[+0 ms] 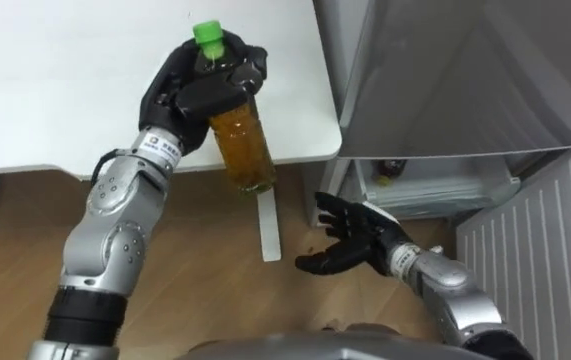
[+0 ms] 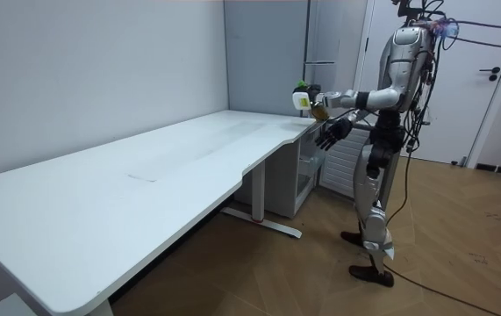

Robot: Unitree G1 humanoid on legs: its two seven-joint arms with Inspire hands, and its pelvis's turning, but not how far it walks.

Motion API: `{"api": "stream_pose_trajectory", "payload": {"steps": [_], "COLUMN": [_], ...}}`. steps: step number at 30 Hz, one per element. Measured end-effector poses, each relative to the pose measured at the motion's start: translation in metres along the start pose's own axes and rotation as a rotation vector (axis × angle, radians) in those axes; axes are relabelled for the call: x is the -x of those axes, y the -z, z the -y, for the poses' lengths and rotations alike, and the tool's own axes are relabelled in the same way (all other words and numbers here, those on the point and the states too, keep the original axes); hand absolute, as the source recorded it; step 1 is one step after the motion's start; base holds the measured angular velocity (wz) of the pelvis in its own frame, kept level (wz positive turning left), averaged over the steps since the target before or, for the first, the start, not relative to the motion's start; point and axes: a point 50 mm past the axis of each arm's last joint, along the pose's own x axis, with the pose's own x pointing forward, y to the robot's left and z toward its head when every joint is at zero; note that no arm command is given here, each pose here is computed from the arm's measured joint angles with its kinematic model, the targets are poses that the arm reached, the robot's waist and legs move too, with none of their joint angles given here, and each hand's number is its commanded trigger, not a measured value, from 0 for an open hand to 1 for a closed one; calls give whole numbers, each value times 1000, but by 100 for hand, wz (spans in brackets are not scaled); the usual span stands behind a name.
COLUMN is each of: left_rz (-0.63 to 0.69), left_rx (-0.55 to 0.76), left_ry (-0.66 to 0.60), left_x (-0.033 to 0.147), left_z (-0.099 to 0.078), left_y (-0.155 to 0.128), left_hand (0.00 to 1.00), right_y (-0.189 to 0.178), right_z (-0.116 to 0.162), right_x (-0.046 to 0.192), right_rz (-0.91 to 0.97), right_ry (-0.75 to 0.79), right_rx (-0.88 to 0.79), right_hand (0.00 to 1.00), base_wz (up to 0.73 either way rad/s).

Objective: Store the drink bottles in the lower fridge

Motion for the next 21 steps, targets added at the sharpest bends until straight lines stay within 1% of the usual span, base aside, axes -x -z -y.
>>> {"api": "stream_pose_trajectory", "payload": {"steps": [6,11,16,21], "left_rz": [-39,-81,-109,-122], "left_rx": [-12,-9,-9,-9], "left_ry": [28,116,153,172], "left_x": [5,6,11,12], "left_z": [3,16,18,21], "left_y": [9,20,26,29], "left_hand": [100,100,100,100], "right_y": [-19,-36,-35,-34], "right_z": [-9,-19,-21,-21], "right_x": [3,6,7,8], "right_rz": [65,114,101,97], "right_ry": [-149,-285,-343,-357], "right_rx": [63,123,95,67], "right_hand": [0,0,0,0], "base_wz": [10,13,10,1]}}
